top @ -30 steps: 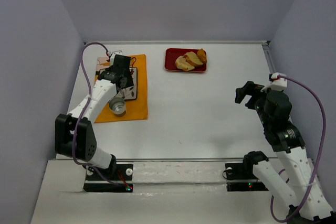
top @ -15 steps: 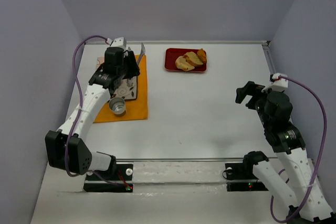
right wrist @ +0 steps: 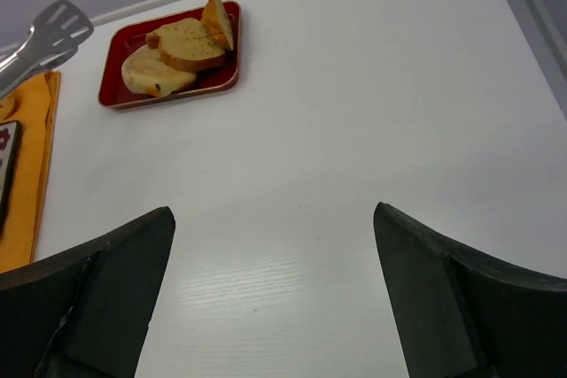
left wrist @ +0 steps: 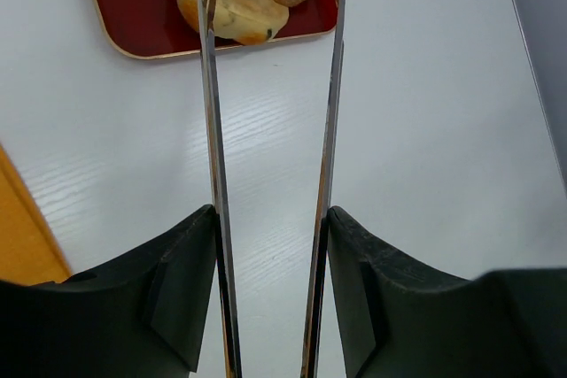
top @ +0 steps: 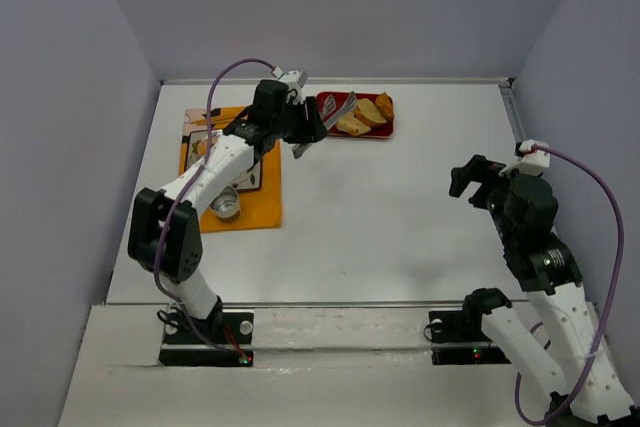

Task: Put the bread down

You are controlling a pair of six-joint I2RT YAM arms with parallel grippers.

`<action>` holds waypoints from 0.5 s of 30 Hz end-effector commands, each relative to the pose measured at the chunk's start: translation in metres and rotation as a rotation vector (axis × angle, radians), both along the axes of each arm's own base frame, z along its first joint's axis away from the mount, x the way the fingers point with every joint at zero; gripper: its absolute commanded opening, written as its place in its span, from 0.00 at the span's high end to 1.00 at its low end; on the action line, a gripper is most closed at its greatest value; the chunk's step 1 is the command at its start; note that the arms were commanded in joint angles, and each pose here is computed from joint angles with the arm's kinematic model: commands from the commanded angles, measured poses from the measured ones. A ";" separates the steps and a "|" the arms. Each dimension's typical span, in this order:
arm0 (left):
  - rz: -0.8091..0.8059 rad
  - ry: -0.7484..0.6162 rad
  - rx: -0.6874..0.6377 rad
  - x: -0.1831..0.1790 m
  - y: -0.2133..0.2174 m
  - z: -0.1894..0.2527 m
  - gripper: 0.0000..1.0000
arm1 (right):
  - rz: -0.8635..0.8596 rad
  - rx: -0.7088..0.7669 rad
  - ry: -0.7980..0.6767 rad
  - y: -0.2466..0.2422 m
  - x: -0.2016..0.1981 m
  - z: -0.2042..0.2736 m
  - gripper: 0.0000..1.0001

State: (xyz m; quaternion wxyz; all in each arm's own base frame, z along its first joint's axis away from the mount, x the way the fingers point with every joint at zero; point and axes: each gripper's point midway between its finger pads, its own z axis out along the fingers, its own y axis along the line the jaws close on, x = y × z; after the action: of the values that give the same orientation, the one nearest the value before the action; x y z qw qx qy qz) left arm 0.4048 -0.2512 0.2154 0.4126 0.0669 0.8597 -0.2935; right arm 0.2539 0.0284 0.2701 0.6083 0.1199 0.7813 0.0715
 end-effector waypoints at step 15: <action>0.114 0.103 -0.020 0.035 -0.015 -0.023 0.39 | -0.049 -0.002 -0.060 -0.010 -0.001 0.015 0.00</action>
State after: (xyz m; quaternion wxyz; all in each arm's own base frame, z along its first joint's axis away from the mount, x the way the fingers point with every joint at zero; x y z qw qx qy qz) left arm 0.4321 -0.2605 0.1794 0.3731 0.0099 0.8856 -0.2765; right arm 0.2517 0.0223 0.2737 0.6161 0.1296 0.7745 0.0615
